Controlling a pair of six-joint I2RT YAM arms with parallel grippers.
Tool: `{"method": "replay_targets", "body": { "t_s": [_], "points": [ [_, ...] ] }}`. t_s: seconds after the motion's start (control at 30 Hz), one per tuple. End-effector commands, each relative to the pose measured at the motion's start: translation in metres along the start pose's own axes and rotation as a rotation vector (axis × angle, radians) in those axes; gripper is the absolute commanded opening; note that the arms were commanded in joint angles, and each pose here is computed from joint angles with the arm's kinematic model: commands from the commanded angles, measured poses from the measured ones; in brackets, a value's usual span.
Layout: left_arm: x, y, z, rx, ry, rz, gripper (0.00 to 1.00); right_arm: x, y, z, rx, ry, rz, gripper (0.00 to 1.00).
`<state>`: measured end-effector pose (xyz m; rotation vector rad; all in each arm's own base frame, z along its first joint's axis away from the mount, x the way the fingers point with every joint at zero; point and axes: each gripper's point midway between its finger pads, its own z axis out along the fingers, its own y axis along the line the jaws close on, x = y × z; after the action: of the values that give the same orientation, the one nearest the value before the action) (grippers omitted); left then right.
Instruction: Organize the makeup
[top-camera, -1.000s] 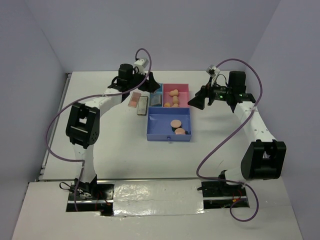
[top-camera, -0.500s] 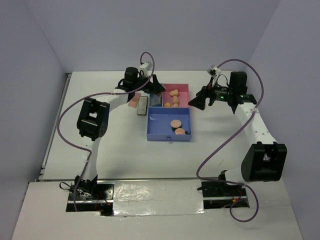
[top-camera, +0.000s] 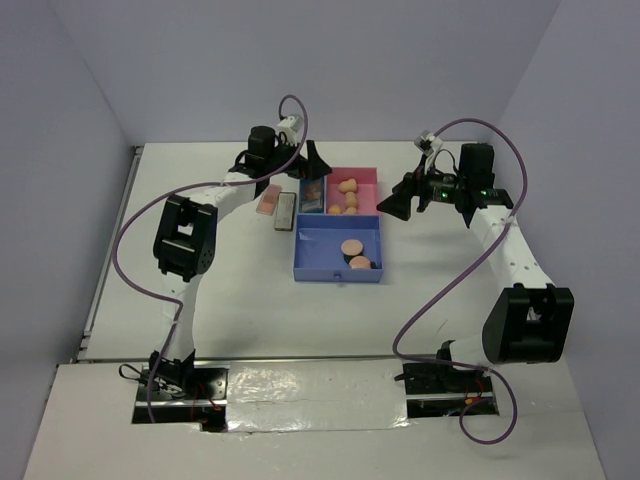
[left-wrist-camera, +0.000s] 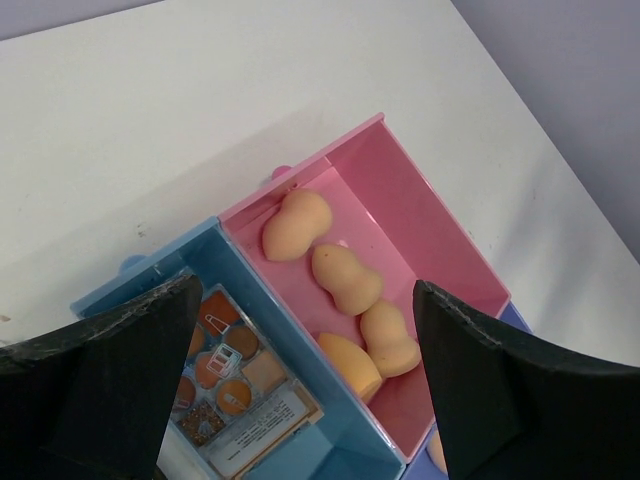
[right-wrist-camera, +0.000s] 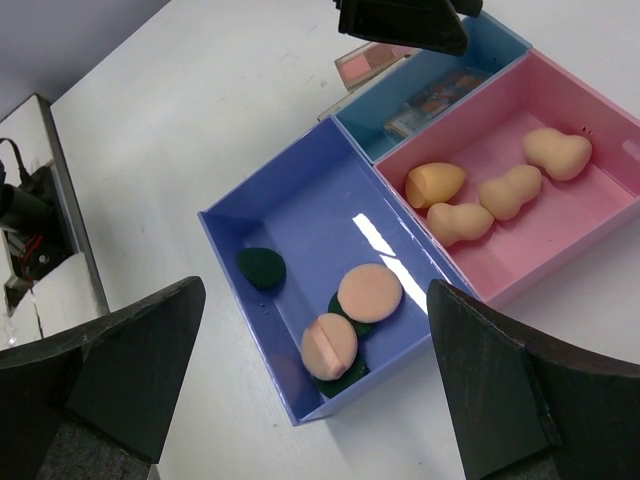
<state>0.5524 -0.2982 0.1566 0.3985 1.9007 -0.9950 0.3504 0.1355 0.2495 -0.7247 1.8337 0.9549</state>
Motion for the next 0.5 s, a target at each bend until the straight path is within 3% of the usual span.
{"method": "replay_targets", "body": {
  "t_s": [0.0, 0.13, 0.23, 0.33, 0.47],
  "points": [
    [-0.057, -0.023, -0.019, -0.010, -0.106, 0.120, 0.99, -0.011, 0.002, -0.005, 0.003, -0.029, -0.060, 0.99],
    [-0.086, -0.014, -0.063, -0.203, -0.146, 0.187, 0.99, -0.010, 0.000, -0.006, 0.015, -0.024, -0.069, 0.99],
    [-0.085, 0.015, -0.101, -0.382, -0.169, 0.155, 0.99, -0.009, 0.000, -0.006, 0.015, -0.023, -0.068, 0.99],
    [-0.063, 0.046, -0.127, -0.485, -0.121, 0.102, 0.99, -0.009, -0.001, -0.005, 0.011, -0.023, -0.064, 0.99],
    [-0.009, 0.081, -0.152, -0.597, 0.061, 0.038, 0.99, -0.009, -0.003, -0.003, 0.006, -0.021, -0.049, 0.99]
  ]
}}
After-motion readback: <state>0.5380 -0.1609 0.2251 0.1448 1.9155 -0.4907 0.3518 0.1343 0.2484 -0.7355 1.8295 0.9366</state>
